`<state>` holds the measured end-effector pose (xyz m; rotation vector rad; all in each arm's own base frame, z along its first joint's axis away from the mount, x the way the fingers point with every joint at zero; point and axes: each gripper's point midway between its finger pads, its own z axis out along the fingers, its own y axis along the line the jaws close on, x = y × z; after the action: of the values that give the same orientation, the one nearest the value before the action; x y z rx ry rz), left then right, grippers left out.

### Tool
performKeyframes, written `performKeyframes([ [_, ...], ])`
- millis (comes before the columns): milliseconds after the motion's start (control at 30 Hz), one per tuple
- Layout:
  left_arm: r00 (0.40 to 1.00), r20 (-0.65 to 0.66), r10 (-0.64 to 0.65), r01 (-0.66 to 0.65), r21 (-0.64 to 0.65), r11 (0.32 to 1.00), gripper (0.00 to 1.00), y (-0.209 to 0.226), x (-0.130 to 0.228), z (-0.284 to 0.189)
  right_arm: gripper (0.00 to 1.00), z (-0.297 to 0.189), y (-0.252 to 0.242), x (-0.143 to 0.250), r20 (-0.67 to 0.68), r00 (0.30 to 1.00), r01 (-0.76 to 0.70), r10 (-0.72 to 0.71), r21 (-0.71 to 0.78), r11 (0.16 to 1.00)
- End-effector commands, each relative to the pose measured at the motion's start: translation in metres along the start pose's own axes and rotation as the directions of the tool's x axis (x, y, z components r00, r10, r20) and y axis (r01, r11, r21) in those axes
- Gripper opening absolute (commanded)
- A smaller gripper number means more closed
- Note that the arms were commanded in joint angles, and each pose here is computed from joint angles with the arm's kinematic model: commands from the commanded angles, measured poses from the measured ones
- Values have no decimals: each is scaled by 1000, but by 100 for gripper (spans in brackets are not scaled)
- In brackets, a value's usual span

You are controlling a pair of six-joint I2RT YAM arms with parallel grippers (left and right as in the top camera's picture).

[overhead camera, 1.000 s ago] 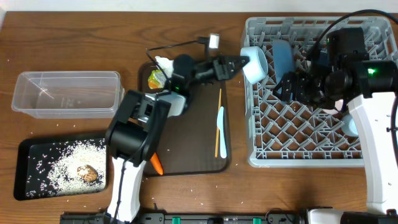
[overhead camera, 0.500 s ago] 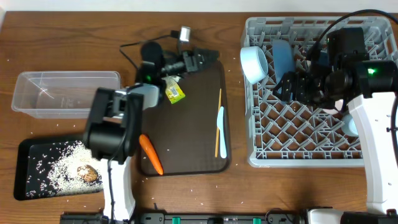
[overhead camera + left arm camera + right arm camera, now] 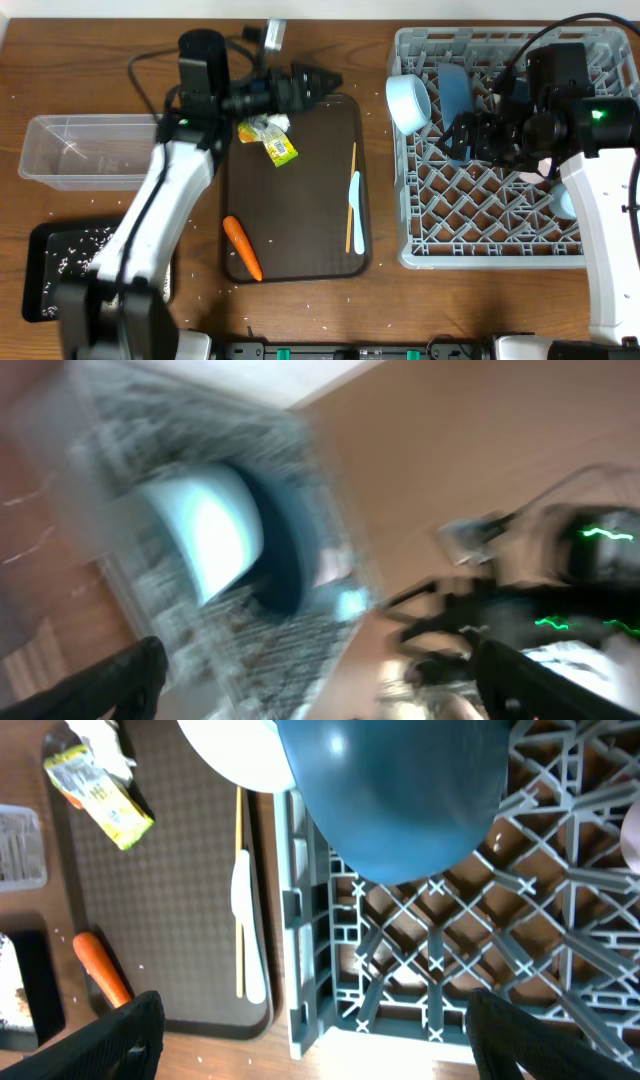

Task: Sort waste into correct bins and load items into the dishwasher rack
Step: 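Release the bowl and move the left gripper toward the yellow juice box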

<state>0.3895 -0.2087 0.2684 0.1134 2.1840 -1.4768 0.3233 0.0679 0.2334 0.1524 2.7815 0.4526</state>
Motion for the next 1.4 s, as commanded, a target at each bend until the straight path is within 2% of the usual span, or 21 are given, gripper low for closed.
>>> performKeyframes([
  [0,976,28,216,-163,-564,810,98,75,3,-37,91,-11,1,-3,42,999,12,-12,-5,1000],
  [67,981,-16,195,-138,-765,629,98,101,20,-65,91,-11,1,-4,49,999,14,-14,-6,1000],
  [100,981,-38,190,-141,-811,568,98,107,27,-73,91,-11,2,-6,54,998,15,-15,-7,1000],
  [167,981,-81,174,-160,-845,510,98,110,40,-78,92,-11,3,-9,69,997,20,-19,-10,1000],
  [400,984,-162,68,-174,-859,481,98,119,71,-83,92,-12,3,-13,83,996,23,-22,-13,1000],
  [500,991,-114,-71,-71,-892,446,98,125,94,-94,92,-11,2,-10,70,997,20,-20,-9,1000],
  [567,989,-89,-114,-31,-901,433,98,126,102,-95,93,-11,2,-8,62,998,18,-17,-7,1000],
  [700,986,-135,-103,-76,-896,437,99,126,107,-92,84,-10,13,-8,65,997,37,-33,-49,998],
  [900,995,-94,-26,-74,-901,427,99,128,87,-89,84,-5,25,-2,58,987,148,-147,-17,989],
  [1000,996,-81,40,-91,-905,415,95,133,70,-83,84,-5,28,-3,62,988,145,-144,-21,989],
  [1100,997,-76,24,-79,-912,402,93,142,71,-79,85,-5,29,-2,60,988,146,-144,-21,989],
  [1200,995,-97,-32,-78,-922,378,92,152,83,-80,86,-5,27,2,41,989,141,-141,-16,990],
  [1267,990,-120,-73,-86,-930,358,87,159,92,-81,86,-4,25,4,33,990,139,-139,-10,990],
  [1300,986,-117,-119,-71,-939,336,81,162,101,-85,86,-4,24,4,34,990,139,-138,-5,990],
  [1367,973,-64,-223,0,-961,275,79,164,121,-97,86,-4,24,3,37,990,139,-139,-1,990],
])
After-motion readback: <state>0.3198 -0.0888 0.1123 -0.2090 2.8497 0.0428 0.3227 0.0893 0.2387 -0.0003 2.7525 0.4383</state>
